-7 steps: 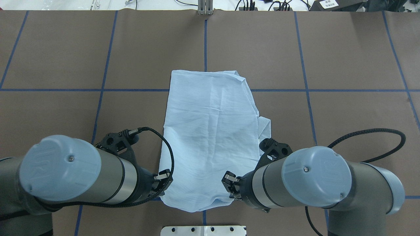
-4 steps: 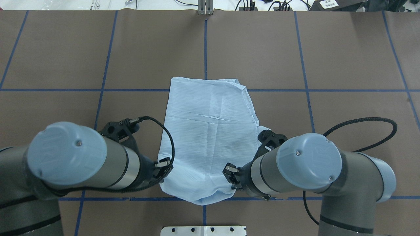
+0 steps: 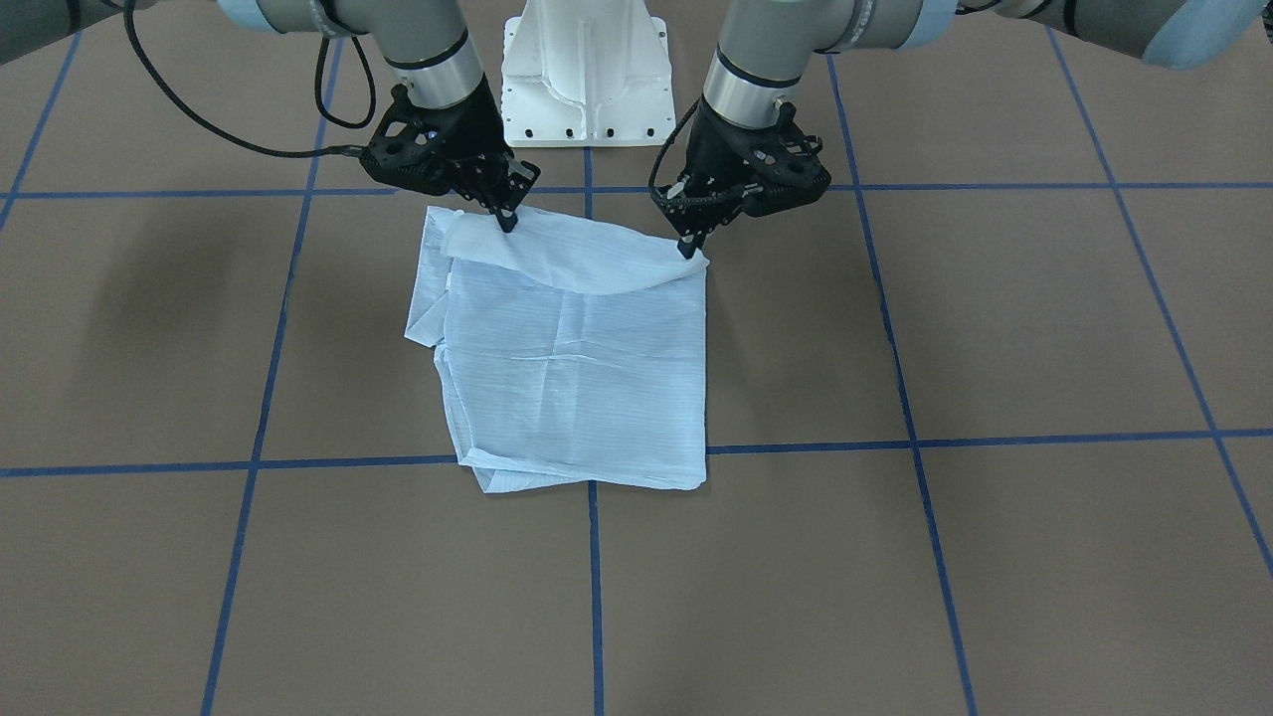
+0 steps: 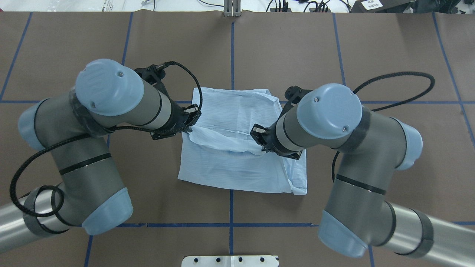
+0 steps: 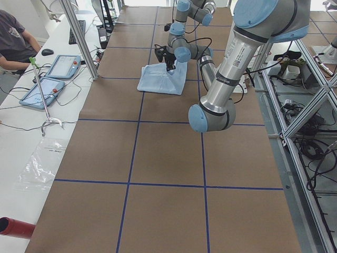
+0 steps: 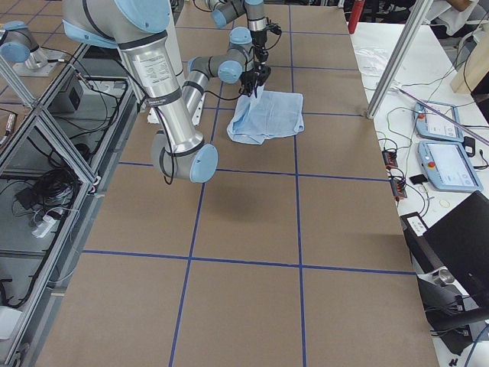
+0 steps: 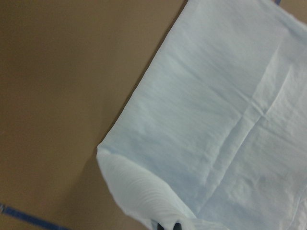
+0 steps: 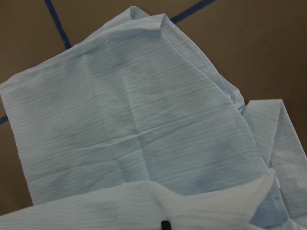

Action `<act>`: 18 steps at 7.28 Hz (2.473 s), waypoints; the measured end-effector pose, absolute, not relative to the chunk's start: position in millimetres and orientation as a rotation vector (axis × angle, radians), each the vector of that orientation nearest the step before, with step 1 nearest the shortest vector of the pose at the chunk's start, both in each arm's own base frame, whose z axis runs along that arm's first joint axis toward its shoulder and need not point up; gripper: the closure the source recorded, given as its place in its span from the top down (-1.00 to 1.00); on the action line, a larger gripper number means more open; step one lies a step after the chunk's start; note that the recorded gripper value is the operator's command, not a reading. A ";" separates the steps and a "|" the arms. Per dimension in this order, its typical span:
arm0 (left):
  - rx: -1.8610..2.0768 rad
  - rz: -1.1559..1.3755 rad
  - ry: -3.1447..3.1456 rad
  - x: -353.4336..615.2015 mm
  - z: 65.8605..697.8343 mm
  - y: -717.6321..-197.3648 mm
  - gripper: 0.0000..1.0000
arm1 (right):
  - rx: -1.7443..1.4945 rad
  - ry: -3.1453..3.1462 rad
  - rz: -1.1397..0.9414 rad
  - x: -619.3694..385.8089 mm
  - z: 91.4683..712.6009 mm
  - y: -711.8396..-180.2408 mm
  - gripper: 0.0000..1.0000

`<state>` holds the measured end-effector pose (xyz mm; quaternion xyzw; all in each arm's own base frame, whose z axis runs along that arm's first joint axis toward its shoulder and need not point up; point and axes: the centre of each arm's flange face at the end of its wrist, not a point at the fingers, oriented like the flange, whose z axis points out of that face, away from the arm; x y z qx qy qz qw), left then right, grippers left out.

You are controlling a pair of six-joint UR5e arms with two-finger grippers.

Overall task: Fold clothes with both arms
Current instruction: 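Lift the near edge with both grippers and fold it over toward the far edge, then lay the folded edge down on the far edge with both grippers, then open both grippers and raise them away from the shirt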

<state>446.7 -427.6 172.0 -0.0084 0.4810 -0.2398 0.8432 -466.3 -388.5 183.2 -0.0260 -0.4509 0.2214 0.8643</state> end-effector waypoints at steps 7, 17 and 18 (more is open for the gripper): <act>0.045 -0.544 1.046 504.0 229.0 -526.4 -1.00 | 0.060 -0.849 0.388 -540.4 234.0 -528.5 -1.00; 0.061 -0.546 1.042 507.4 254.0 -545.5 1.00 | 0.108 -0.905 0.383 -549.4 235.8 -572.5 1.00; 0.067 -0.551 1.042 500.6 254.8 -550.4 1.00 | 0.104 -0.914 0.384 -541.1 231.3 -580.0 1.00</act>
